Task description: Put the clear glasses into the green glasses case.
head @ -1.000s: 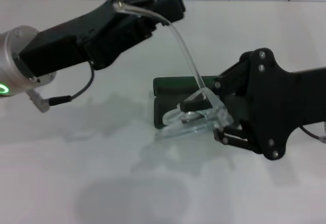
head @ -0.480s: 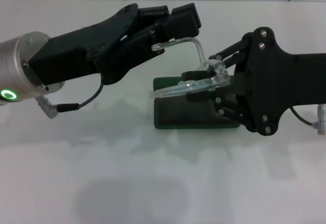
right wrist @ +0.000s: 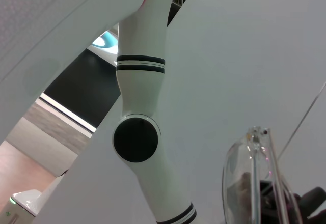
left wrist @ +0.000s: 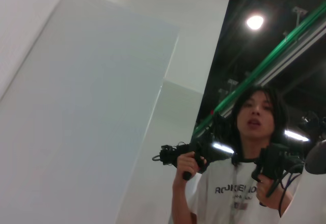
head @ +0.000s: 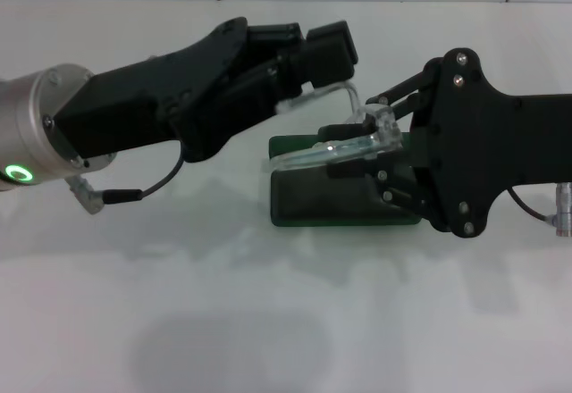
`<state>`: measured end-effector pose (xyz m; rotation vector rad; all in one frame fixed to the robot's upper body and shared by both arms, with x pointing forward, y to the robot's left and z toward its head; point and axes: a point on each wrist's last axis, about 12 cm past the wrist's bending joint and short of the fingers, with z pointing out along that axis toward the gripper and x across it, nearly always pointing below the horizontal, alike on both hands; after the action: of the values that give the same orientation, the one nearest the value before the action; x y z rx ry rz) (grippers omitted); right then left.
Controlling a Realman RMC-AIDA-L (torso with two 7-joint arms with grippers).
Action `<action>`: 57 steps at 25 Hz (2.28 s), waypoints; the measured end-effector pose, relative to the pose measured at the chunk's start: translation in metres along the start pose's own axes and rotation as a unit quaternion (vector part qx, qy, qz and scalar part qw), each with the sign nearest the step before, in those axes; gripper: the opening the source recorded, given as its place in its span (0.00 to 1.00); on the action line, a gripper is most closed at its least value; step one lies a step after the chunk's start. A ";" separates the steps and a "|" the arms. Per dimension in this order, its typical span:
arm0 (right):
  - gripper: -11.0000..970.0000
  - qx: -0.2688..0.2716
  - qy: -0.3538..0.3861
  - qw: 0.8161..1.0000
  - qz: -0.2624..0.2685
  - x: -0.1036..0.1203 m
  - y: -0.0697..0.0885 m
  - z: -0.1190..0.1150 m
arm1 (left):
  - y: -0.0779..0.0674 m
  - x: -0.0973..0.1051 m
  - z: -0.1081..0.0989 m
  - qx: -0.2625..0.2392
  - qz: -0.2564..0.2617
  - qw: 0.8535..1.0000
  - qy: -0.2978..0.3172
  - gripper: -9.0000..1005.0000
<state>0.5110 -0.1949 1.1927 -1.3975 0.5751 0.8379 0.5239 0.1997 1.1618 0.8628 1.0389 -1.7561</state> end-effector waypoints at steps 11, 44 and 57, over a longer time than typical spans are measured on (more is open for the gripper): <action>0.13 0.018 0.004 1.000 0.003 0.003 -0.002 -0.002 | 0.000 0.002 0.001 0.003 0.001 1.000 0.005 0.09; 0.13 0.021 0.003 1.000 0.010 0.005 0.000 -0.003 | -0.002 0.001 -0.003 -0.002 0.009 1.000 0.003 0.08; 0.14 0.025 0.005 1.000 0.015 0.007 0.001 -0.004 | -0.003 0.001 0.002 0.012 0.012 1.000 0.016 0.08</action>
<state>0.5148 -0.1979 1.1856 -1.3510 0.6207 0.8356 0.5207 0.1985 1.1619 0.9178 1.0249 -1.7432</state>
